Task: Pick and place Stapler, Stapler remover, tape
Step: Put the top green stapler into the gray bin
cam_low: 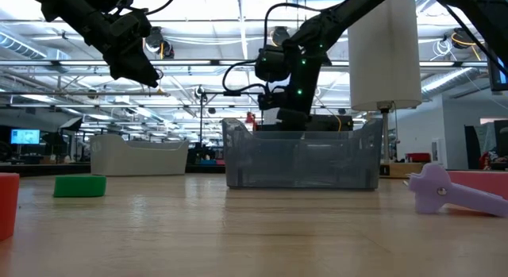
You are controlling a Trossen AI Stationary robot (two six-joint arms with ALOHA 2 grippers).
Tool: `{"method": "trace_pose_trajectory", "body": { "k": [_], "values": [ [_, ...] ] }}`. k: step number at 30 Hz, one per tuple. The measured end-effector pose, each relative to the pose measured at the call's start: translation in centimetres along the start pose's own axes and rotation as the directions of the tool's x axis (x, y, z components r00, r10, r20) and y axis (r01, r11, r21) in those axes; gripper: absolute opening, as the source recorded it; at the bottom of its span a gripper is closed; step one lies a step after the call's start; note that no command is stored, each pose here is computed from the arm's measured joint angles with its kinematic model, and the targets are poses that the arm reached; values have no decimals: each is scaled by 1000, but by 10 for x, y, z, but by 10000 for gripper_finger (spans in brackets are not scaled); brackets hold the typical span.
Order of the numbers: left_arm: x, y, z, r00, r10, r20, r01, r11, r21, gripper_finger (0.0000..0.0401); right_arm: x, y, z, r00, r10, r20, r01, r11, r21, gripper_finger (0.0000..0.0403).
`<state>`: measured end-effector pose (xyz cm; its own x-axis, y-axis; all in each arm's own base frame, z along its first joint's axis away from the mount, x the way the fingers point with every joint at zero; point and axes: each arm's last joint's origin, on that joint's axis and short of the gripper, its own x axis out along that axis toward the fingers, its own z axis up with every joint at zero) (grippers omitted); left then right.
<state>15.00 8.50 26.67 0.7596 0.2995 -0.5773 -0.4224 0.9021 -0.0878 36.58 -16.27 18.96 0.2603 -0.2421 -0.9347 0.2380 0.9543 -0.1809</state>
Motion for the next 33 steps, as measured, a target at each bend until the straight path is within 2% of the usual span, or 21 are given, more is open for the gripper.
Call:
{"method": "trace_pose_trajectory", "body": {
  "k": [5,15,33],
  "values": [
    [0,0,0,1000,0,0,0,1000,-3,152,1,-7,-5,999,45,-22,-45,999,3,242],
    [0,0,0,1000,0,0,0,1000,-3,152,2,-20,-9,999,37,-38,-37,999,-10,242],
    [0,0,0,1000,0,0,0,1000,-2,152,5,-21,-10,997,63,-42,-63,998,-1,243]
  ]
}}
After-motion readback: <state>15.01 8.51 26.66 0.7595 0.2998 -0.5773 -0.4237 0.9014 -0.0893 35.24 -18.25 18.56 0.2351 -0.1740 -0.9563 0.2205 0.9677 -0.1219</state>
